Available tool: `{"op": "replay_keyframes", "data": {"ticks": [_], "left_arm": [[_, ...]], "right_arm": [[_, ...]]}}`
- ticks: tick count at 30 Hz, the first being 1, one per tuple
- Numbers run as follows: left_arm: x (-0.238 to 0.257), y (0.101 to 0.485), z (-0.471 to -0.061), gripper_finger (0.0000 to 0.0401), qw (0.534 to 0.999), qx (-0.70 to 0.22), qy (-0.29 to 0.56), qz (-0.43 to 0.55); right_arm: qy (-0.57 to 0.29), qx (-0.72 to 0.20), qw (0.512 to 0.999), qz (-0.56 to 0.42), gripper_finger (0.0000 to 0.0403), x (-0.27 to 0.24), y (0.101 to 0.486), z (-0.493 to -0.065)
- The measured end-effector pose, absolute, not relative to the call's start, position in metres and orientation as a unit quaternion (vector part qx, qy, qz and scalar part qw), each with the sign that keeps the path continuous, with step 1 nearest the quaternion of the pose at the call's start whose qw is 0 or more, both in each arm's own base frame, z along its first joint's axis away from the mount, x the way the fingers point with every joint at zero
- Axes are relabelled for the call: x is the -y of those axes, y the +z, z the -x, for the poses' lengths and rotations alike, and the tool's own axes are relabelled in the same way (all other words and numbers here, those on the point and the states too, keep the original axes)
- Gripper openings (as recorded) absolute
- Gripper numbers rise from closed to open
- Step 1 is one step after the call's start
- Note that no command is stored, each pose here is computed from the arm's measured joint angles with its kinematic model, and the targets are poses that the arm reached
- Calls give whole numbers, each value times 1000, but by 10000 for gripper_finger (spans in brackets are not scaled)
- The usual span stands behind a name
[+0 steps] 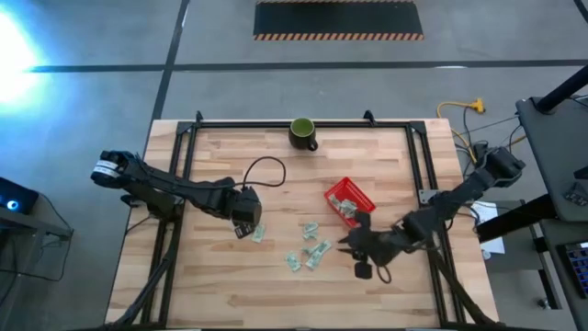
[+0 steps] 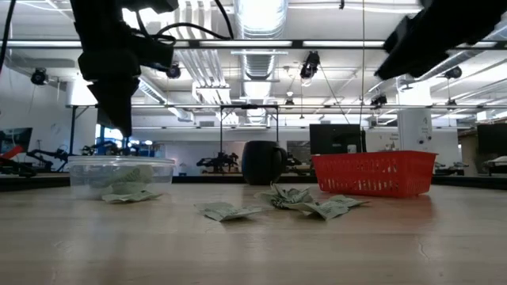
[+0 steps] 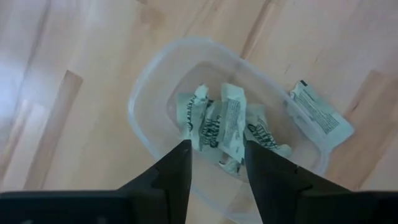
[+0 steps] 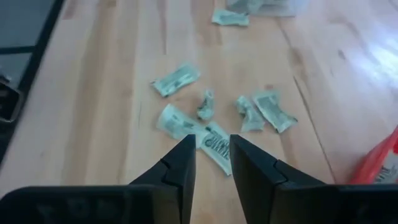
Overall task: Pick and place items into bin
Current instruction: Put the stevia packet into the red basket
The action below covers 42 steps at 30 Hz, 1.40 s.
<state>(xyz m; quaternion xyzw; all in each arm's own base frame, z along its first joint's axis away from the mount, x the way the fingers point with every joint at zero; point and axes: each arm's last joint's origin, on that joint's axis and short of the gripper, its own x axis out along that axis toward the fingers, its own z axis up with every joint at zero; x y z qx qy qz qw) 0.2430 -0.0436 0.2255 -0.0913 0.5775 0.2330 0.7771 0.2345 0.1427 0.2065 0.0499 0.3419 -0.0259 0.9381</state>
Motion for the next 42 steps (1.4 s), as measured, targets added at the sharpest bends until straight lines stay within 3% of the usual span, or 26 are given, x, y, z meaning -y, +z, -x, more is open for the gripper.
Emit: {"op": "replay_keyframes", "data": {"ticks": [10,27,42], "left_arm": [[54,226,-241,132,779,-577,226,99],[68,226,-240,132,789,-559,225,121],[69,228,-245,132,805,-536,222,129]], "right_arm": [[50,-404,913,-38,113,-125,183,-267],[54,-448,892,4,215,-115,157,-300],[96,-467,879,19,221,-96,146,-310]]}}
